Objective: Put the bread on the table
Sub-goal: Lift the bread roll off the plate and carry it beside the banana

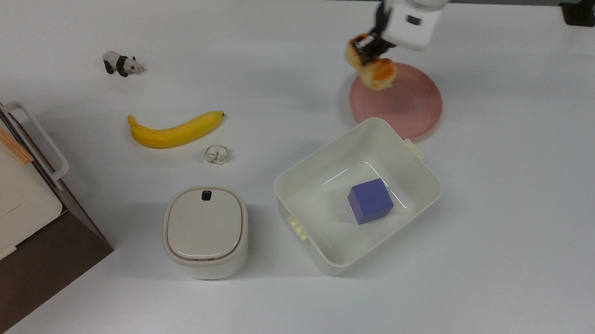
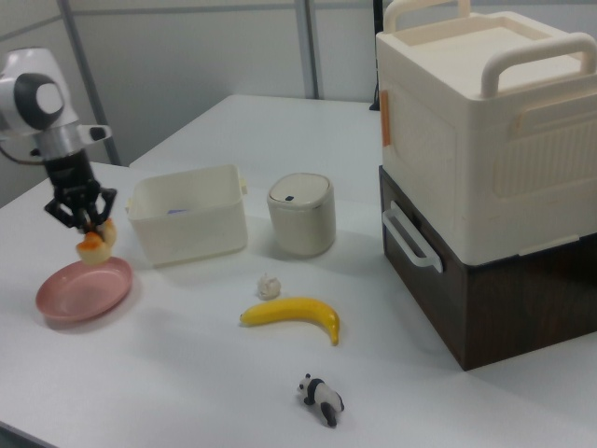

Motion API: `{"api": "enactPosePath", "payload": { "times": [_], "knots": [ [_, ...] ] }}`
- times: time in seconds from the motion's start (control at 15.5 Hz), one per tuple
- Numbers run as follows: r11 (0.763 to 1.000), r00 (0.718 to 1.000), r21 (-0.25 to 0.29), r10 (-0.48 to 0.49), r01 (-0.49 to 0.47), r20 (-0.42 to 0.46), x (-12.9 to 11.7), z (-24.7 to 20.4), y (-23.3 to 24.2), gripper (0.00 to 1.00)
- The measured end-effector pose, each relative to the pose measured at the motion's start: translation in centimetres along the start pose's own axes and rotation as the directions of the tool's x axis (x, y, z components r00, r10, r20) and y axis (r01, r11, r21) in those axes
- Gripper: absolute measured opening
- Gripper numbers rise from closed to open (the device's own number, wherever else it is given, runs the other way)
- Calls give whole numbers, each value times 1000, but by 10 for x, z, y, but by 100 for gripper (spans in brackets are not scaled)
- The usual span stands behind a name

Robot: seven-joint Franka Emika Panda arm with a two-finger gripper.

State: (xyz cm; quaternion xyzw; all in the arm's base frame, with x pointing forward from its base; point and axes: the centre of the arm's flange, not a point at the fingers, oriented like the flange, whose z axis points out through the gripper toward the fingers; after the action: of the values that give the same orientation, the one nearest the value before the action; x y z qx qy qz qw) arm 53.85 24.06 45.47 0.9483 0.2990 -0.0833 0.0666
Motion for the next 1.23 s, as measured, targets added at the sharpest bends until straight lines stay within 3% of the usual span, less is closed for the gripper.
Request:
{"api": "enactPosePath", "payload": {
  "times": [0.19, 0.45, 0.9, 1.1, 1.23],
  "knots": [
    [999, 999, 10, 35, -35, -8, -23, -5, 65, 13],
    [995, 996, 28, 92, -92, 7, -41, 21, 136, 13],
    [997, 993, -21, 75, -74, 88, -7, 131, 162, 14],
    [997, 993, -20, 74, -72, 97, -1, 151, 164, 15],
    [997, 993, -20, 80, -78, 92, -1, 149, 167, 29]
  ]
}}
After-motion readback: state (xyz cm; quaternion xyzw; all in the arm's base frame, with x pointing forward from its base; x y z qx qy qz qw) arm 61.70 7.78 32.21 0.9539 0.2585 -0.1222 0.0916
